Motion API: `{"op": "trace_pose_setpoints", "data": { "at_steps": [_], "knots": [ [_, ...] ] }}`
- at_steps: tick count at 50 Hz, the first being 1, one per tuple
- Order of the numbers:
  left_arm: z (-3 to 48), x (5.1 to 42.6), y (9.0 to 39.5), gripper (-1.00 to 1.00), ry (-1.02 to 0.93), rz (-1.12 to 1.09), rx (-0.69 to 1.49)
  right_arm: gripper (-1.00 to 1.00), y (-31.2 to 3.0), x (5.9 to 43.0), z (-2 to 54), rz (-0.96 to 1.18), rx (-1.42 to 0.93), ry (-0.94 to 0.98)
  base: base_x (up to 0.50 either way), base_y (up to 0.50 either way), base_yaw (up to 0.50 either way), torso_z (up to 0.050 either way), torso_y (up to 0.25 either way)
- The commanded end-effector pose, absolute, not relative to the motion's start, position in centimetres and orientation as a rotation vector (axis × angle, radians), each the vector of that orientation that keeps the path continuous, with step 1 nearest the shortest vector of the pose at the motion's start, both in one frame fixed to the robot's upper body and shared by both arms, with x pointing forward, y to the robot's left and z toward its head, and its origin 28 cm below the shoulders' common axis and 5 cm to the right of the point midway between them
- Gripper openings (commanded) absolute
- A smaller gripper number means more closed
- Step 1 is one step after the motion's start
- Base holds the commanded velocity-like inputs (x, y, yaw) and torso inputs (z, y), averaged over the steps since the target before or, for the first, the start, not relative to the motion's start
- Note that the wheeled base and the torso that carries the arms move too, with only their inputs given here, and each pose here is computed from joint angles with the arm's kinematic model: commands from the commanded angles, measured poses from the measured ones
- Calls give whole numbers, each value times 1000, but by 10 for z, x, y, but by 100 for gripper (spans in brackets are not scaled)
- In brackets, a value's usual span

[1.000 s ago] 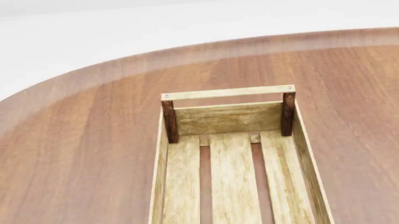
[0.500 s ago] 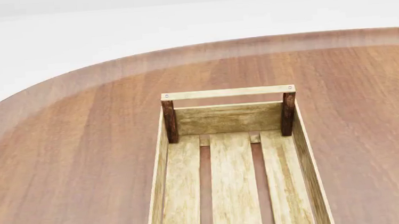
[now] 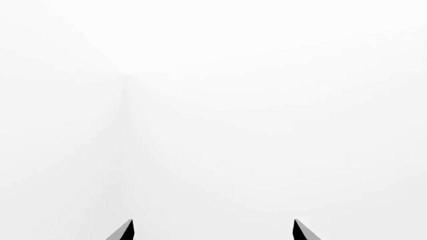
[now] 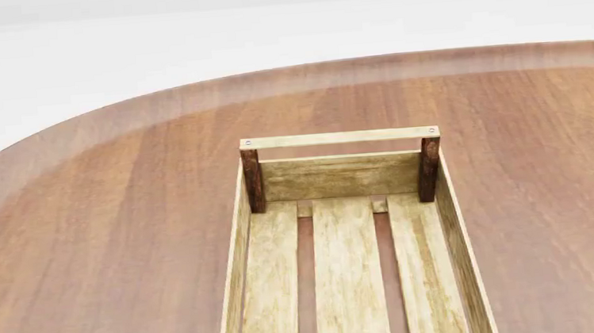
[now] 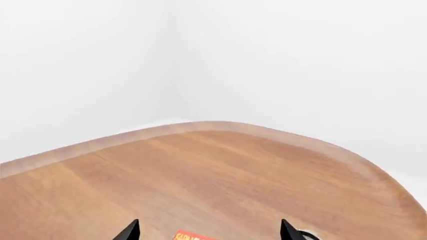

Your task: Pick up the cream cheese and put it in the tray.

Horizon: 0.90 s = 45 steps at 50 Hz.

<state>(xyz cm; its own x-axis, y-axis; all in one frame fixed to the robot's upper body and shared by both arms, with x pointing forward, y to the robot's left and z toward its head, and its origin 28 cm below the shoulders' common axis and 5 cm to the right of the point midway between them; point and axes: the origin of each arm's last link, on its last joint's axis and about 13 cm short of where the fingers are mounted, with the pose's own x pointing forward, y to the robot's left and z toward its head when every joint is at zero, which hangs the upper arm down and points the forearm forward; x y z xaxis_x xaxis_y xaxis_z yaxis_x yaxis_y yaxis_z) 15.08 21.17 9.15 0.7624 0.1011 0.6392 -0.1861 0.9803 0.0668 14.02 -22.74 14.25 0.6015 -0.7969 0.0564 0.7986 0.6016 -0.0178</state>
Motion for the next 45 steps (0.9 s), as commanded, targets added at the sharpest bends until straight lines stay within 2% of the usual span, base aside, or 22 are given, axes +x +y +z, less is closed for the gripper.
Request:
{"op": "trace_pose_setpoints", "data": {
  "at_steps": [1,45],
  "knots": [
    [91,151,211,100,-679,156,133,100,-229,136,132,-926,0,-30,0,0,0,0,0],
    [92,150,212,100,-675,162,135,100,-237,112,78,-991,26,88,0,0,0,0,0]
  ]
}}
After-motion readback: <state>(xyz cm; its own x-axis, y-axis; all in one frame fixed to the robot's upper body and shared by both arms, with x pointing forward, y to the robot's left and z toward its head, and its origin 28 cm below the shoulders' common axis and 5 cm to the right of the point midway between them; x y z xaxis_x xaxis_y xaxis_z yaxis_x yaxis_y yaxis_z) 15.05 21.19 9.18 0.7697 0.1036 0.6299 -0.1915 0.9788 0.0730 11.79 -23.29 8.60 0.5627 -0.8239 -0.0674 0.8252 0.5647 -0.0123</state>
